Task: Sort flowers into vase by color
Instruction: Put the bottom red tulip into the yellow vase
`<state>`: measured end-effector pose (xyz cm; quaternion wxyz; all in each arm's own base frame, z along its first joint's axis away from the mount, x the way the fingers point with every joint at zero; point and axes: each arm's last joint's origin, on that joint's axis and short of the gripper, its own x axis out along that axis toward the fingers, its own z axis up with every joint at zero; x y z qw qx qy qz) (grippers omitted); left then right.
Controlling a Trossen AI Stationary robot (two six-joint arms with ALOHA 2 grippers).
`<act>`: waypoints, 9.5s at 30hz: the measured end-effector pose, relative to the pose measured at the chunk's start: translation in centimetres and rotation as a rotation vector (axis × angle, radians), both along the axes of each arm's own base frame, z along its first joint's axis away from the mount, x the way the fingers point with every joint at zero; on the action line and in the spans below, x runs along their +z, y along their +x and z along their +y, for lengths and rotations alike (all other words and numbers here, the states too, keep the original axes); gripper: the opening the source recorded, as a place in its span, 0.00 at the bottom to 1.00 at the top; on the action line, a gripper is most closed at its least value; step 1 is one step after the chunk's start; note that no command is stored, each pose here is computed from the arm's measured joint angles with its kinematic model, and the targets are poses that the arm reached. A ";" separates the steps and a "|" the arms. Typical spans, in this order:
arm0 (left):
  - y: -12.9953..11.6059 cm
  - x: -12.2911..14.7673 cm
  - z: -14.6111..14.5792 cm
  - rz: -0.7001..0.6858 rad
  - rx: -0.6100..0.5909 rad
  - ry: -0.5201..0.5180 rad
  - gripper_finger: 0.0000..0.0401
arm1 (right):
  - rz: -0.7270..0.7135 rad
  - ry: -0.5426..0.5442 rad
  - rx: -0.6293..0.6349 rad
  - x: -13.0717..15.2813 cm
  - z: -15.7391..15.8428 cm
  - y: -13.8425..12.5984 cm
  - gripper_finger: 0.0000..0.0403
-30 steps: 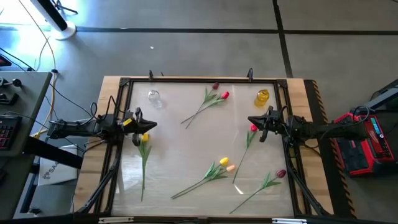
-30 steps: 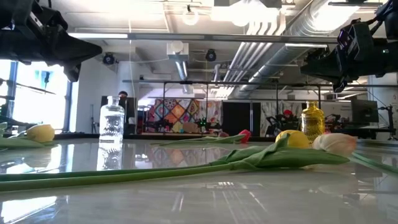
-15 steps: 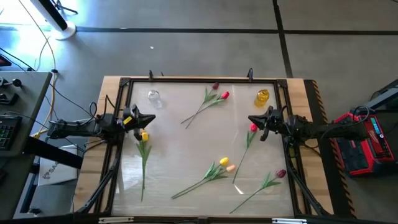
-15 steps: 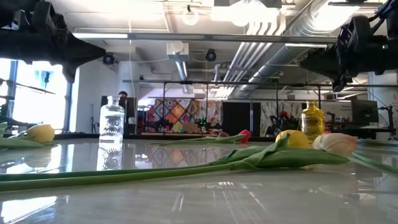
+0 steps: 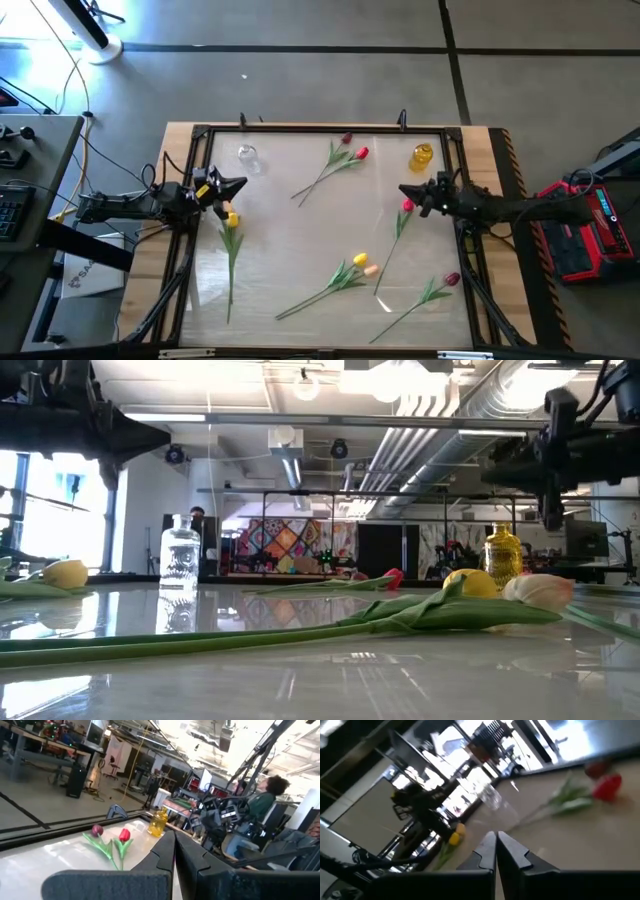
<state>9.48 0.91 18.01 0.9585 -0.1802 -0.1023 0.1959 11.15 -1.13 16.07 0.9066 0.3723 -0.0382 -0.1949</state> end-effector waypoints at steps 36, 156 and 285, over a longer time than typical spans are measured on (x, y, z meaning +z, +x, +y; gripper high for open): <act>1.8 5.0 -0.2 0.005 -0.062 -0.089 0.04 | 0.496 0.569 -0.211 7.2 0.2 5.3 0.23; 7.6 0.0 -1.1 0.501 -0.213 -0.317 0.09 | 1.302 0.982 -0.459 -2.4 -1.4 11.6 0.31; -0.5 3.4 -0.4 0.353 -0.139 -0.117 0.09 | 0.518 -0.441 -0.988 18.8 -5.1 0.2 0.00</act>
